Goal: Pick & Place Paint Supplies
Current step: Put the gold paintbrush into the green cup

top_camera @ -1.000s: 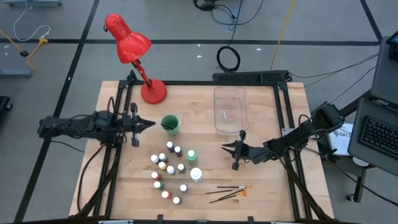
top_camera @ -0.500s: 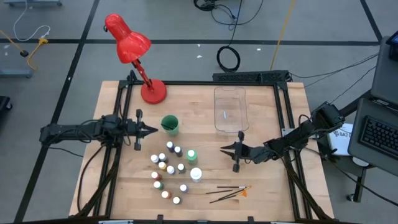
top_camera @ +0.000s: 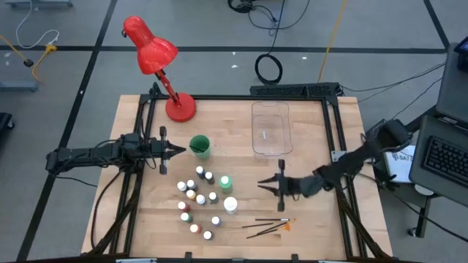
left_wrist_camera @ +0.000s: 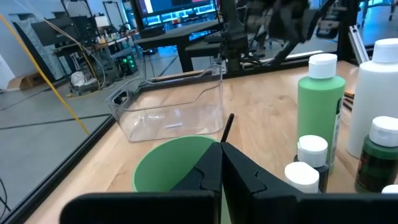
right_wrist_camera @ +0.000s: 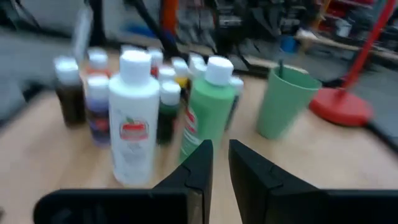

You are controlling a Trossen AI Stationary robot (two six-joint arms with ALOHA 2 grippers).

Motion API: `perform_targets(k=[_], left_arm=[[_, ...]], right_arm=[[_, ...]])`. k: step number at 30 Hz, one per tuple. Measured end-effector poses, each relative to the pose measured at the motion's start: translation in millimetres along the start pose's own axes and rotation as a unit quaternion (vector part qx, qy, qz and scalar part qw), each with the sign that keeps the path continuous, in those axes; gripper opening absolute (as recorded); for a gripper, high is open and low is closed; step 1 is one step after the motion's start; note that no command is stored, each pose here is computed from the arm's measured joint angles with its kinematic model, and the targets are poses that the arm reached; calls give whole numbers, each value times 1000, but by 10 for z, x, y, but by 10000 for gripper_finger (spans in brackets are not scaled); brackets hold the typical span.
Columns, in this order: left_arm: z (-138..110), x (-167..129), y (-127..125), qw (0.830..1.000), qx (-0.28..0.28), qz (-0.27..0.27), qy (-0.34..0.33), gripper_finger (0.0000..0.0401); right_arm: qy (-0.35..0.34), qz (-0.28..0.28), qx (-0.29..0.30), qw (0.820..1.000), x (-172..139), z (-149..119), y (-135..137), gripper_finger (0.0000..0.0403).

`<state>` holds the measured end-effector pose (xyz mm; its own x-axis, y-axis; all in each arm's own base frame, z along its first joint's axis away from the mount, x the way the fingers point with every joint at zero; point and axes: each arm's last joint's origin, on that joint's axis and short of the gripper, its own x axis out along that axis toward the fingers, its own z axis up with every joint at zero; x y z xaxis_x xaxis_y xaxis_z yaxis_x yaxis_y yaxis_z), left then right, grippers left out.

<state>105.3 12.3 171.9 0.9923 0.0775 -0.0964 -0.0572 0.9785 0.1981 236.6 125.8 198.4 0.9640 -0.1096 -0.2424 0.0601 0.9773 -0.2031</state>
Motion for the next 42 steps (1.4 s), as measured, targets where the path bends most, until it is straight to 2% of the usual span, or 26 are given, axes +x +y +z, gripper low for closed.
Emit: perform_targets(k=[4,8,12,15,17,20,22,25,31,34,40,42], left_arm=[[1,0,0,1000,8,0,-1,3],[6,0,1,1000,16,1,-3,14],[6,0,1,1000,13,1,-3,14],[6,0,1,1000,12,1,-3,6],[6,0,1,1000,11,1,-3,2],[6,0,1,1000,11,1,-3,8],[7,0,1,1000,12,1,-3,14],[7,0,1,1000,13,1,-3,18],[7,0,1,1000,13,1,-3,4],[6,0,1,1000,14,1,-3,4],[6,0,1,1000,18,1,-3,20],[6,0,1,1000,18,1,-3,19]], right_arm=[[94,-44,-49,993,-203,557,312,34],[173,-35,-67,982,-283,892,637,5],[272,-2,26,962,-260,991,792,7],[354,42,73,931,-179,849,947,4],[415,53,120,900,-132,704,1047,1],[487,33,203,849,-87,519,1149,7],[514,26,216,829,-45,398,1211,18],[542,31,212,813,1,246,1274,41],[570,24,194,798,75,26,1281,101],[570,23,192,799,79,-4,1265,126],[581,7,194,791,56,-113,1244,140],[589,6,203,782,49,-133,1244,138]])
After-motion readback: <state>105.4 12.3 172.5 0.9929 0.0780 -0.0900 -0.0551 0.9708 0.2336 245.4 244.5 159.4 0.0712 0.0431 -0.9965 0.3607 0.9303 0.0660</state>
